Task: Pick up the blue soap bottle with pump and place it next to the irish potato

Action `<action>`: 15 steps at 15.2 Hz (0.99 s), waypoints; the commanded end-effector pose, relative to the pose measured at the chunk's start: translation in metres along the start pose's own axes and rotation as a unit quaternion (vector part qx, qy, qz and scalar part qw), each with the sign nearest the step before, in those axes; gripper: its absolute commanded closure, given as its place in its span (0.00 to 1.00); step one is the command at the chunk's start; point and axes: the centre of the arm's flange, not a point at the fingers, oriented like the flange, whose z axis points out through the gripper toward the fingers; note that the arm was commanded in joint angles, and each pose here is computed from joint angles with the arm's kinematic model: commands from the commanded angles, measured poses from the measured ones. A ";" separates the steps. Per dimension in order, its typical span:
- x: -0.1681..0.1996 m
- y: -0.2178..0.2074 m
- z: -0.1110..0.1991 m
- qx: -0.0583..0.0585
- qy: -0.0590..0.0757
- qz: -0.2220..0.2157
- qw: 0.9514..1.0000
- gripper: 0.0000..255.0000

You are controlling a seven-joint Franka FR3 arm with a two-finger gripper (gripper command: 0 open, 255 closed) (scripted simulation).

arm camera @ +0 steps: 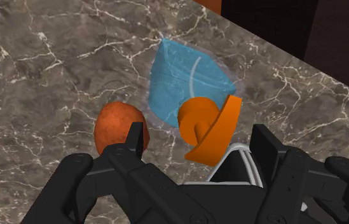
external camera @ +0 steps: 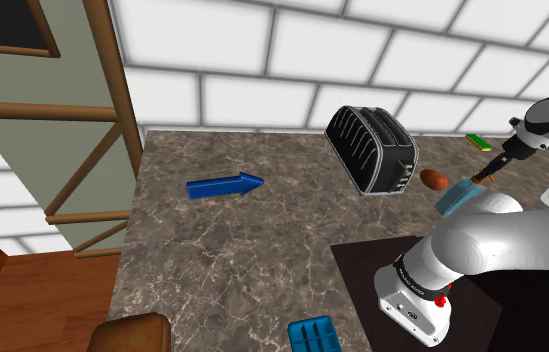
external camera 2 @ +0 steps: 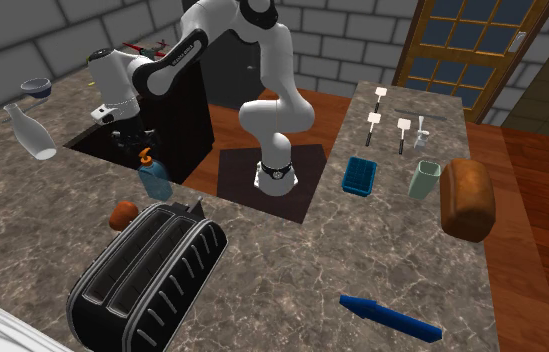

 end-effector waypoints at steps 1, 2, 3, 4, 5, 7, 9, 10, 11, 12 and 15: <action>0.000 0.000 0.000 0.000 0.000 0.000 1.000 0.00; 0.000 0.000 0.000 0.000 0.000 0.000 1.000 0.00; 0.000 0.000 0.000 0.000 0.000 0.000 1.000 0.00; 0.000 0.000 -0.013 0.000 0.000 0.000 1.000 0.00; 0.000 0.000 -0.026 0.000 0.000 0.000 1.000 0.00; 0.000 0.000 -0.050 0.000 0.000 0.000 1.000 0.00; 0.000 0.000 -0.050 0.000 0.000 0.000 1.000 0.00; 0.000 0.000 -0.050 0.000 0.000 0.000 1.000 0.00; 0.000 0.000 -0.050 0.000 0.000 0.000 1.000 0.00; 0.000 0.000 -0.050 0.000 0.000 0.000 1.000 0.00; 0.000 0.000 -0.050 0.000 0.000 0.000 1.000 0.00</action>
